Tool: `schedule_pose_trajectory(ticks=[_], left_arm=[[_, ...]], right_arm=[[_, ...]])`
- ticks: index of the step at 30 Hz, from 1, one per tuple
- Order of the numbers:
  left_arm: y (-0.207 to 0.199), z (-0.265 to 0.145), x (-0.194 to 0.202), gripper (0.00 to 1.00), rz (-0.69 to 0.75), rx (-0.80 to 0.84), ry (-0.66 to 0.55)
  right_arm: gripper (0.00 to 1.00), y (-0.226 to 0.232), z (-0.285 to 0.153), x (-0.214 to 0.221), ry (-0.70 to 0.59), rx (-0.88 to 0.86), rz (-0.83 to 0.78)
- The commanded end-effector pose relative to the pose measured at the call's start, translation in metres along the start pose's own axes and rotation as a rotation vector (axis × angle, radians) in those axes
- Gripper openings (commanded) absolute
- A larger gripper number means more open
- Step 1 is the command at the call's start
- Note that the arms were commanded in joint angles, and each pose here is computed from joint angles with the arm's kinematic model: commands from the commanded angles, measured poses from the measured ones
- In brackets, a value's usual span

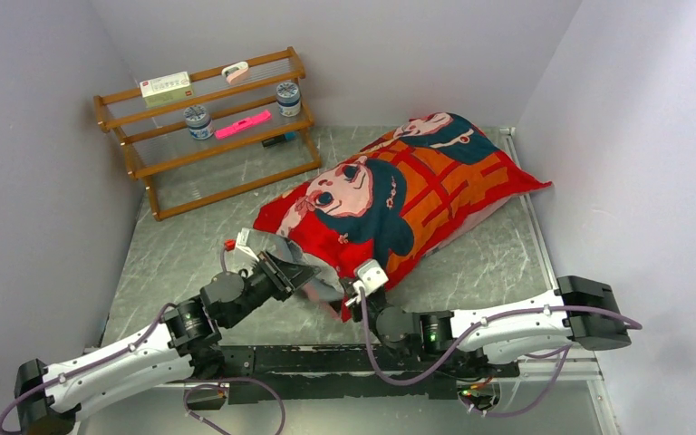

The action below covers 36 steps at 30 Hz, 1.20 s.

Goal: Put the pillow into the pillowcase

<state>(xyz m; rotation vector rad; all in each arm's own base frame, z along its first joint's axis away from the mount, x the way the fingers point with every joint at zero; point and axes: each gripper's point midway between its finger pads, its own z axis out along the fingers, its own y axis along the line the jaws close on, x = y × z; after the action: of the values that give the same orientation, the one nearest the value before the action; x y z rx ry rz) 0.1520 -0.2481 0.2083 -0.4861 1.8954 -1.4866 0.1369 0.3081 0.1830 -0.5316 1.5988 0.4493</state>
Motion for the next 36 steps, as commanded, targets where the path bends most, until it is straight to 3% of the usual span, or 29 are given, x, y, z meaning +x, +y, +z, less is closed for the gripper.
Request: schedule_pose_trajectory(ticks=[1,5,9,12,15,20,28,33,36], left_arm=[[-0.02,-0.003,-0.004,0.11,0.109,0.045,0.004],[-0.008,-0.003,-0.004,0.1,0.124,0.002,0.003],[0.037,-0.01,0.008,0.3,0.254,-0.209,0.099],[0.065,-0.017,0.029,0.46,0.269,-0.303,0.222],[0.086,-0.023,0.054,0.52,0.204,-0.323,0.328],[0.09,-0.022,0.072,0.61,0.149,-0.235,0.369],[0.094,-0.028,0.1,0.72,0.024,-0.231,0.458],[0.096,-0.026,0.107,0.76,-0.11,-0.224,0.414],[0.103,-0.019,0.098,0.78,-0.223,-0.215,0.32]], right_arm=[[0.0,0.012,0.003,-0.008,-0.018,-0.079,0.102],[0.0,0.014,0.001,-0.012,-0.023,-0.103,0.154],[0.0,0.003,0.001,-0.024,-0.029,-0.083,0.228],[0.0,-0.005,0.003,-0.031,-0.034,-0.078,0.267],[0.0,-0.011,0.004,-0.035,-0.036,-0.065,0.297],[0.0,-0.016,0.001,-0.061,-0.084,-0.071,0.363],[0.0,-0.041,0.007,-0.127,-0.184,-0.03,0.432],[0.0,-0.046,0.009,-0.131,-0.2,-0.023,0.453],[0.0,-0.047,0.008,-0.127,-0.201,-0.027,0.473]])
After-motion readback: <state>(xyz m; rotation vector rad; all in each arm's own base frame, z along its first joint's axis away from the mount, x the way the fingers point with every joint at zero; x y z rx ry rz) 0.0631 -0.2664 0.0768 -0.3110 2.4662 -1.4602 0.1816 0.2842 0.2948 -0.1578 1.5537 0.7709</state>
